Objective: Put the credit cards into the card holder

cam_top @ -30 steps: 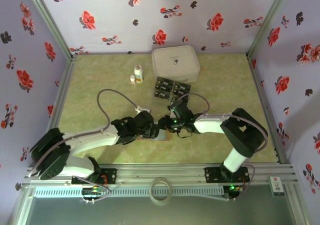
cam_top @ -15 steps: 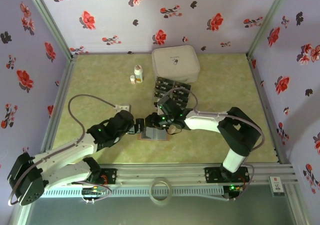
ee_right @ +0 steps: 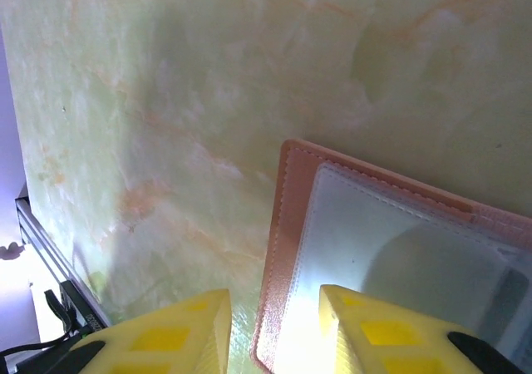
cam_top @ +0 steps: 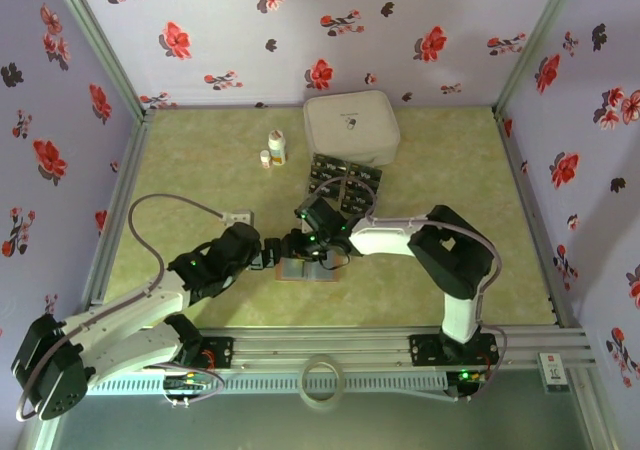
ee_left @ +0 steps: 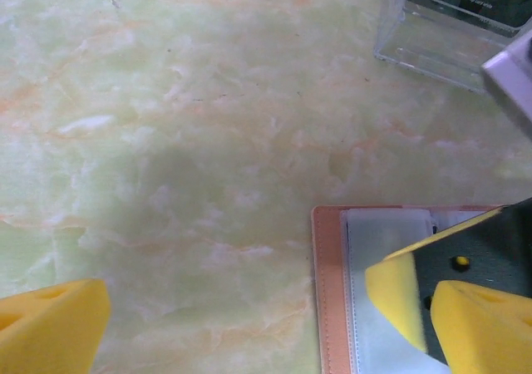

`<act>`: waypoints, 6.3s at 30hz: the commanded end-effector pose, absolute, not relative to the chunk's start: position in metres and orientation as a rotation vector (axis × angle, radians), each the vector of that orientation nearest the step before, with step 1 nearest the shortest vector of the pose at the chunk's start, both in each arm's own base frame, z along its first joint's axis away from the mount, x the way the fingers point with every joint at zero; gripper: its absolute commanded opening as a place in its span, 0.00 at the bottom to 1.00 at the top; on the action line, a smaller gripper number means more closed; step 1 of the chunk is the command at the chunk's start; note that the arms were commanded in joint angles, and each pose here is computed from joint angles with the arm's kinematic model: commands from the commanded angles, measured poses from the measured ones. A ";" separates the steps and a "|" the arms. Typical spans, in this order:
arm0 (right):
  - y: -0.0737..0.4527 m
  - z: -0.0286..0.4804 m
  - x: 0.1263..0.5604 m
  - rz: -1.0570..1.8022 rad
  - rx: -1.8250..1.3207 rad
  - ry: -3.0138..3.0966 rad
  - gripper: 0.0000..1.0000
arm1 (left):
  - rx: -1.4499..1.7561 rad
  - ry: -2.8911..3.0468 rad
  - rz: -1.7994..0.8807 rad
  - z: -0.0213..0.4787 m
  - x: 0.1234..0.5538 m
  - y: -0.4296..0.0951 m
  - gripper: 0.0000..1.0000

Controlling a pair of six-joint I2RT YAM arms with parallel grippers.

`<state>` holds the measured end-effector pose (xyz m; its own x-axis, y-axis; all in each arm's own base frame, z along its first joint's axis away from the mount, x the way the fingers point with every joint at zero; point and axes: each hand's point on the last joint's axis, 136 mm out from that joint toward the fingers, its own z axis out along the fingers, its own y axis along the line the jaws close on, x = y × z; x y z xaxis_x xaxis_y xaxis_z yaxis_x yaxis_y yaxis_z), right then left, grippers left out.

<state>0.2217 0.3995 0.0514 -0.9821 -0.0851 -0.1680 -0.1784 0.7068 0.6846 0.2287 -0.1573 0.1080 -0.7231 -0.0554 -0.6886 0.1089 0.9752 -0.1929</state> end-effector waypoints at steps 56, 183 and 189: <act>0.181 0.134 0.256 0.460 -0.140 2.587 0.73 | 0.194 2.478 -0.221 0.084 0.265 -0.220 1.00; 0.242 0.085 0.347 -0.285 -1.412 2.420 0.00 | 0.086 2.500 -0.377 0.100 0.257 -0.200 1.00; 0.242 0.095 0.344 -0.313 -1.463 2.395 0.00 | 0.100 2.511 -0.380 0.099 0.255 -0.201 1.00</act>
